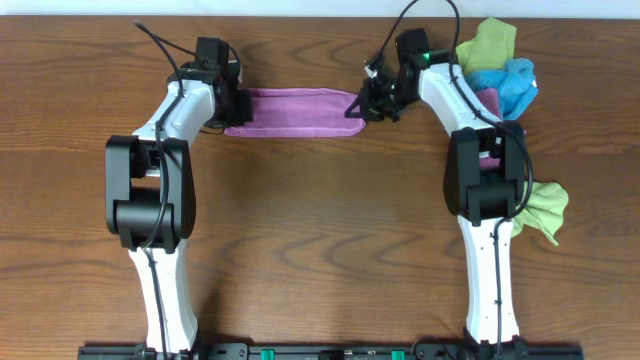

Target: Fold the cloth

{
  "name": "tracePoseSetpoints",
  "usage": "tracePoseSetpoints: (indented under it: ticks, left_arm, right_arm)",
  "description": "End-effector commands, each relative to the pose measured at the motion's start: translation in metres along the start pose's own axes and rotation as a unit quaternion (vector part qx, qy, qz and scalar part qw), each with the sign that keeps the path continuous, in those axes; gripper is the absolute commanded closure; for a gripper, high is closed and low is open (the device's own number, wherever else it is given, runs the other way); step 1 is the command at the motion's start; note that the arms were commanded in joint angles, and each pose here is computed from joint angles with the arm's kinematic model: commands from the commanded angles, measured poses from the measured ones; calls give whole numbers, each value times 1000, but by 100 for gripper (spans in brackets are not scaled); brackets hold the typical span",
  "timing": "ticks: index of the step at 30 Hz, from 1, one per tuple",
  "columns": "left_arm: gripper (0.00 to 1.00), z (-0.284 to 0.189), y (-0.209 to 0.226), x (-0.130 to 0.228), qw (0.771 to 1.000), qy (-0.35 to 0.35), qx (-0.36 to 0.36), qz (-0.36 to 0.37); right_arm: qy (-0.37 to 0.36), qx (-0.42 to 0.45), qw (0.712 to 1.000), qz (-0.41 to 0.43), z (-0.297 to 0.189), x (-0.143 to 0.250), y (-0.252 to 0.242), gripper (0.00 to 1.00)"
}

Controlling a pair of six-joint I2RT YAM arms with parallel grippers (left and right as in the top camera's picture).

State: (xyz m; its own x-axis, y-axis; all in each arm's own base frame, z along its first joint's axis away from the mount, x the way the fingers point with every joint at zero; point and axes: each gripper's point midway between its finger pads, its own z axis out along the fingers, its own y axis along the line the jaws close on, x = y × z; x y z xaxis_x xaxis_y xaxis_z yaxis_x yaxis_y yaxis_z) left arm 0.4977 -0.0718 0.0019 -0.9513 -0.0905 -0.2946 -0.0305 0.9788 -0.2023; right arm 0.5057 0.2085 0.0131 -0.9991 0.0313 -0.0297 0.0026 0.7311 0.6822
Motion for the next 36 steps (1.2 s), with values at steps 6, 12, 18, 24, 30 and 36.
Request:
tracePoseSetpoints:
  ticks: [6,12,18,24,30,36]
  left_arm:
    - [94,20,-42,27,999,30,21,-17]
    - [94,24,-76,32,999,23,34,-9]
    - [94,23,-94,27,997,15,67,-18]
    - [95,15,-100,13,996,0,89,-20]
    - [94,-82,-129,-60,976,-93,195,-10]
    - [94,-200,-75,-88,973,-198,116,-33]
  right_arm:
    - [-50,74,992,-88,-26,-11,69,99]
    - [-40,66,990,-120,-10,2,100,99]
    - [-44,62,989,-129,-13,3,111,99]
    - [-39,65,989,-124,-14,6,109,99]
    - [-39,65,989,-125,-14,6,109,99]
    - [-51,60,988,-136,-12,0,114,99]
